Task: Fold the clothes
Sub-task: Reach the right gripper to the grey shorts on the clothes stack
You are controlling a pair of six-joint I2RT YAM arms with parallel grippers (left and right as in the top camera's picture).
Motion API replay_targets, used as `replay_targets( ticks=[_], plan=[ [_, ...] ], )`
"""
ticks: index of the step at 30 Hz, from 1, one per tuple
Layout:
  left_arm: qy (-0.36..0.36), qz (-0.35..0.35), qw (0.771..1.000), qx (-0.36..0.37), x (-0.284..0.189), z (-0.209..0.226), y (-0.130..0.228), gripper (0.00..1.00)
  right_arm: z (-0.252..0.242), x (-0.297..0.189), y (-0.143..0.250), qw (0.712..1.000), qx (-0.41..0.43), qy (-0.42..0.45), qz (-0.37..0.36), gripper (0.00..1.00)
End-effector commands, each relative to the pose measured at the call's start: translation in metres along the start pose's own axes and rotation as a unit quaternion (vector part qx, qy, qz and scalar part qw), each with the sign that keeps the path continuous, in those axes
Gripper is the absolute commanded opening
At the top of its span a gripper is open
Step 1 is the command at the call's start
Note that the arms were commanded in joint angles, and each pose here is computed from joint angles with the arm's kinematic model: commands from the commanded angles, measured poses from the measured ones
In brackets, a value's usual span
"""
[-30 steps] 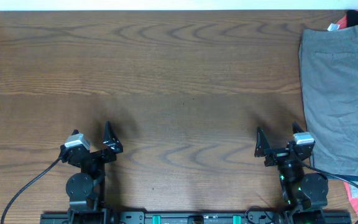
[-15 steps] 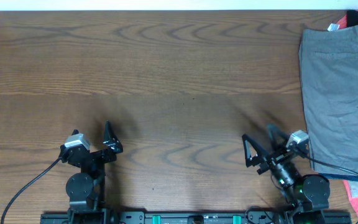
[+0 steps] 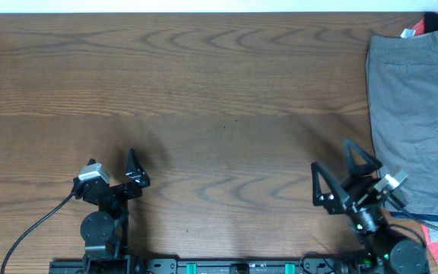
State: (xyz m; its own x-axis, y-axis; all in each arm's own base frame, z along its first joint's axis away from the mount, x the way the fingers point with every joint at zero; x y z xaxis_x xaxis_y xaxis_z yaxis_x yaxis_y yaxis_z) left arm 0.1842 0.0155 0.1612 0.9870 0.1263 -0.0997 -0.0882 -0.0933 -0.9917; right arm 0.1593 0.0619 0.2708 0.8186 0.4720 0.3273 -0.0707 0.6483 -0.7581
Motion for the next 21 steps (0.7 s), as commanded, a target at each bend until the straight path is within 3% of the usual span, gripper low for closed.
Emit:
replay_targets(
  ticks=[1,6,10,16,21],
  plan=[
    [-0.013,0.024,1.000,0.010,0.001,0.004,0.014,0.98,0.007,0.015,-0.034,0.993,-0.108,0.053,-0.017,0.99],
    [-0.014,0.024,1.000,0.010,0.001,0.004,0.014,0.98,-0.013,0.061,-0.060,0.969,-0.180,0.163,0.056,0.99],
    [-0.014,0.024,1.000,0.010,0.001,0.004,0.014,0.98,-0.054,0.107,-0.080,0.923,-0.213,0.299,0.113,0.99],
    [-0.014,0.024,1.000,0.010,0.001,0.004,0.014,0.98,-0.139,0.159,-0.092,0.786,-0.254,0.522,0.213,0.99],
    [-0.013,0.024,1.000,0.010,0.001,0.004,0.014,0.98,-0.183,0.177,-0.083,0.694,-0.275,0.604,0.280,0.99]
  ],
)
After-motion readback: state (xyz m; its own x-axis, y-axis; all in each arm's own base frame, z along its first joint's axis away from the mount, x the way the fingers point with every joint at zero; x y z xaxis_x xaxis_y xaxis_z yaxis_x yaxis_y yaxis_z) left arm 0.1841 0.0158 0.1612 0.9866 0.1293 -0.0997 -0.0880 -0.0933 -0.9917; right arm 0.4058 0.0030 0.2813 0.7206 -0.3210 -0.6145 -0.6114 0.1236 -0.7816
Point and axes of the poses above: each gripper's point midway between its finger pads, its own x axis out along the fingers, its own z axis along the line the jaws close on, y = z × x, the point moved 6 cm from there along -x, back along the fingers, and after that the axes turned 12 degrees about x, right-handed, at the moved point
